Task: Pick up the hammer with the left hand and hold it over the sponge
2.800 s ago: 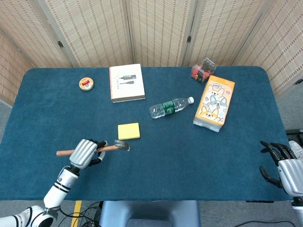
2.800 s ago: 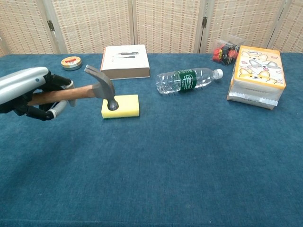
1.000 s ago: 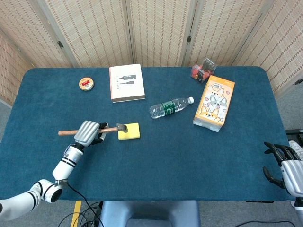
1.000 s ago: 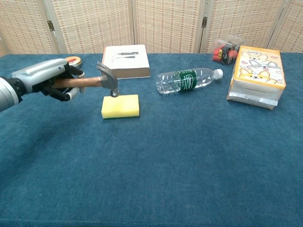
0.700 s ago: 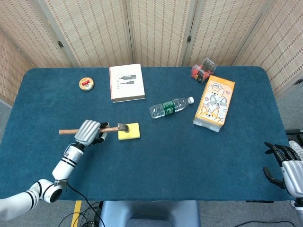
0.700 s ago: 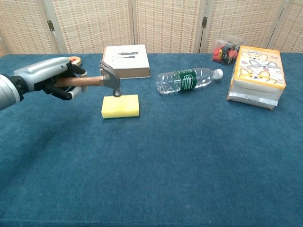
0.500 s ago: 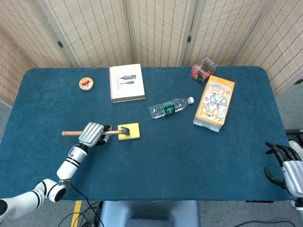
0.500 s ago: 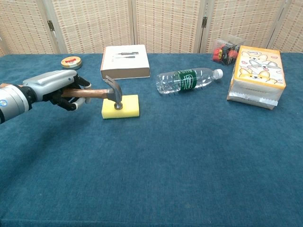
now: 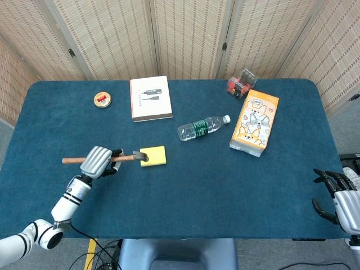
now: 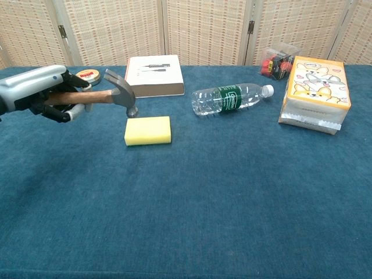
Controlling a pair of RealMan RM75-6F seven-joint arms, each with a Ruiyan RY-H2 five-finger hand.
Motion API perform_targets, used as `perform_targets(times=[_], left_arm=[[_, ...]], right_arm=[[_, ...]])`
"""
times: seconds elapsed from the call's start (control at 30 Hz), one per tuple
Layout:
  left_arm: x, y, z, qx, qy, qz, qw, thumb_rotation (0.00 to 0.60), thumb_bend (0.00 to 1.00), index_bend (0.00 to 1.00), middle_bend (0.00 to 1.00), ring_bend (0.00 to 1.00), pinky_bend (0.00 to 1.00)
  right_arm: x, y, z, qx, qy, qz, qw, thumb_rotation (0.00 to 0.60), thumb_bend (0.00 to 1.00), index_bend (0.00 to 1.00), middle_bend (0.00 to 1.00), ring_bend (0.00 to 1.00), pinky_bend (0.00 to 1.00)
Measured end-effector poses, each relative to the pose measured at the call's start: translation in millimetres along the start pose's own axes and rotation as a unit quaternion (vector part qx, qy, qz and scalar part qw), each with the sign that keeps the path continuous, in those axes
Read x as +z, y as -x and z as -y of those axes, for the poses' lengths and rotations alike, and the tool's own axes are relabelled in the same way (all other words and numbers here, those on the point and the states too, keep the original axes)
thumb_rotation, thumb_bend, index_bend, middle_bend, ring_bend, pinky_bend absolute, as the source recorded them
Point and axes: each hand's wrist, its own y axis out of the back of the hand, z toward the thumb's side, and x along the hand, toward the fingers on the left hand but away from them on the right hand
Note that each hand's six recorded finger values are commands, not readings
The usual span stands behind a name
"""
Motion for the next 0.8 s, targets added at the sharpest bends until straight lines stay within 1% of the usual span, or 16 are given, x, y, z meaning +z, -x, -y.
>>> perform_targets(times=[0.13, 0.2, 0.23, 0.27, 0.33, 0.4, 0.47, 0.53, 0.6, 0.7, 0.8], left_arm=[[7.3, 19.5, 18.0, -0.039, 0.003, 0.01, 0.9992, 0.57, 0.67, 0.76, 0.9, 0.77, 0.71], [8.2, 24.5, 26.2, -0.057, 0.001, 0.009, 0.9983, 0.565, 0.67, 0.71, 0.85, 0.73, 0.7], [8.2, 25.9, 29.4, -0.066, -0.001, 0.008, 0.9978, 0.563, 0.67, 0.66, 0.8, 0.7, 0.7], [8.1, 27.6, 33.7, -0.079, -0.003, 0.006, 0.9968, 0.562, 0.66, 0.58, 0.72, 0.64, 0.68], [7.5, 29.9, 39.6, -0.103, -0.008, 0.001, 0.9947, 0.563, 0.58, 0.38, 0.58, 0.5, 0.59], [5.4, 32.5, 44.8, -0.134, -0.013, -0.008, 0.9909, 0.586, 0.4, 0.18, 0.39, 0.3, 0.44], [2.4, 35.3, 47.6, -0.164, -0.016, -0.021, 0.9861, 0.596, 0.33, 0.09, 0.29, 0.2, 0.34], [0.0, 37.5, 46.8, -0.181, -0.014, -0.034, 0.9829, 0.596, 0.32, 0.05, 0.23, 0.13, 0.29], [-2.8, 39.5, 39.9, -0.183, -0.013, -0.047, 0.9818, 0.598, 0.31, 0.02, 0.17, 0.07, 0.26], [-6.7, 42.3, 28.5, -0.173, -0.011, -0.058, 0.9831, 0.598, 0.3, 0.02, 0.16, 0.06, 0.26], [-10.2, 45.6, 18.3, -0.152, -0.003, -0.067, 0.9861, 0.6, 0.3, 0.01, 0.16, 0.06, 0.26]], right_arm=[[1.7, 1.2, 0.7, 0.001, 0.0, -0.005, 1.0, 0.6, 0.3, 0.16, 0.34, 0.18, 0.19], [2.2, 1.4, 0.2, 0.001, 0.0, -0.006, 1.0, 0.6, 0.3, 0.16, 0.34, 0.18, 0.19], [2.4, 1.4, -0.3, 0.0, 0.0, -0.006, 1.0, 0.6, 0.3, 0.16, 0.34, 0.18, 0.19], [2.4, 1.4, -0.6, 0.0, 0.0, -0.006, 1.0, 0.6, 0.3, 0.16, 0.34, 0.18, 0.19], [2.7, 1.3, -1.4, -0.001, -0.001, -0.006, 1.0, 0.6, 0.3, 0.16, 0.34, 0.18, 0.19], [3.0, 1.1, -1.6, -0.001, -0.001, -0.006, 1.0, 0.6, 0.3, 0.16, 0.34, 0.18, 0.19], [2.9, 0.9, -1.2, 0.0, -0.001, -0.005, 1.0, 0.6, 0.3, 0.16, 0.34, 0.18, 0.19], [2.8, 0.9, -0.8, 0.0, -0.001, -0.004, 1.0, 0.6, 0.3, 0.16, 0.34, 0.18, 0.19], [2.6, 1.0, -0.7, 0.0, -0.001, -0.003, 1.0, 0.6, 0.3, 0.16, 0.34, 0.18, 0.19], [2.8, 1.3, -1.1, 0.0, -0.001, -0.004, 1.0, 0.6, 0.3, 0.16, 0.34, 0.18, 0.19], [3.0, 1.8, -1.2, 0.0, -0.002, -0.005, 1.0, 0.6, 0.3, 0.16, 0.34, 0.18, 0.19]])
